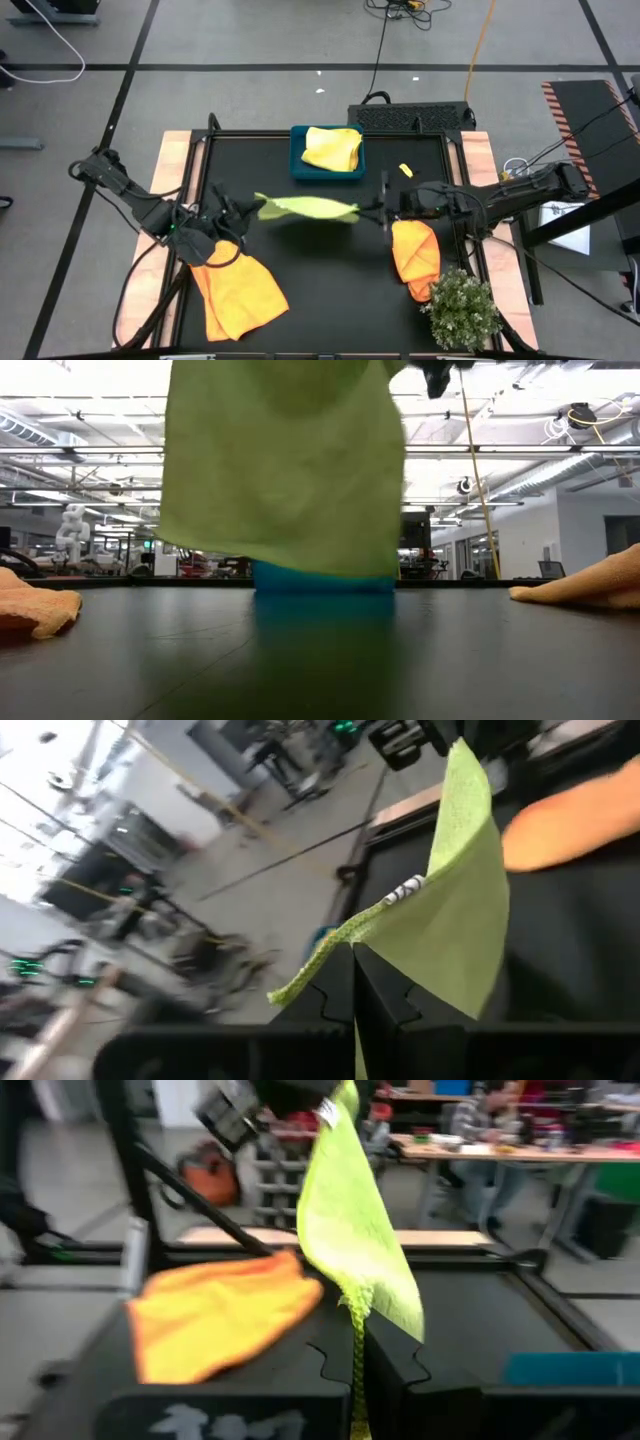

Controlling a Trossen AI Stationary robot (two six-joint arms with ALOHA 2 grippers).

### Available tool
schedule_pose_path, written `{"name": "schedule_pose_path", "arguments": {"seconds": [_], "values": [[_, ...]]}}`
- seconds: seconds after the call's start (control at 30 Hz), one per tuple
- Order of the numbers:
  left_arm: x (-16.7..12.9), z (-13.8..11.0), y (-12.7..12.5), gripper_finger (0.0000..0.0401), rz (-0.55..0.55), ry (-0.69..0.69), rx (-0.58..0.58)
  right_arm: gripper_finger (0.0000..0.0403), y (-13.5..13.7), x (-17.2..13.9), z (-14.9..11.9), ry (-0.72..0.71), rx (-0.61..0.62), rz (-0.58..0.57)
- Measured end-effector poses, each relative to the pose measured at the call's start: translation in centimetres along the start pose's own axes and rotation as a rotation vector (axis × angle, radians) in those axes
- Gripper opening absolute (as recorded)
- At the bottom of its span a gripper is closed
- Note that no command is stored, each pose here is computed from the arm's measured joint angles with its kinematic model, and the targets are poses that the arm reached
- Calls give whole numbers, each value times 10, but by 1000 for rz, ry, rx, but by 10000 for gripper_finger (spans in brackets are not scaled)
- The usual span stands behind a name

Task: Fold microfiber towels
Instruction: Fold the green microfiber towel

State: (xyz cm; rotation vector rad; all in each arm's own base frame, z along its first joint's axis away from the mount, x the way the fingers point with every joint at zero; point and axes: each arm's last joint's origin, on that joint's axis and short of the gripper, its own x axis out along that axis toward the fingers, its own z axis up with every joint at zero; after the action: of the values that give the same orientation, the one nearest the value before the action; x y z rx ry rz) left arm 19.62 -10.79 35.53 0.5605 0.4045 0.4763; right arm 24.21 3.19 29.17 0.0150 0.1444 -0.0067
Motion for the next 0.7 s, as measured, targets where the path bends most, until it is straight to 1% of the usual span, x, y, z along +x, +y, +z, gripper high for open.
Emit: {"name": "schedule_pose_path", "arguments": {"seconds": [0.07, 0.13, 0.2, 0.3, 0.37, 0.47, 0.6, 0.7], "values": [[-4, 0, -4, 0, -57, -14, -48, 0, 8, -4, 2, -10, 34, 33], [-8, 1, -10, 0, -141, -25, -92, 0, 14, -8, 2, -4, 67, 64], [-11, 1, -14, 0, -225, -27, -139, 0, 19, -12, 1, 32, 113, 111], [-12, -1, -16, 0, -292, -3, -217, 0, 19, -17, -2, 90, 193, 147], [-12, -6, -16, 0, -293, 38, -232, 0, 17, -19, -4, 123, 218, 129], [-4, -18, -13, 0, -261, 141, -248, 0, 6, -17, -9, 171, 244, 59], [16, -47, -16, 0, -222, 293, -235, 0, -16, -13, -19, 242, 289, -60], [31, -69, -19, 0, -206, 383, -222, 0, -31, -7, -31, 285, 314, -132]]}}
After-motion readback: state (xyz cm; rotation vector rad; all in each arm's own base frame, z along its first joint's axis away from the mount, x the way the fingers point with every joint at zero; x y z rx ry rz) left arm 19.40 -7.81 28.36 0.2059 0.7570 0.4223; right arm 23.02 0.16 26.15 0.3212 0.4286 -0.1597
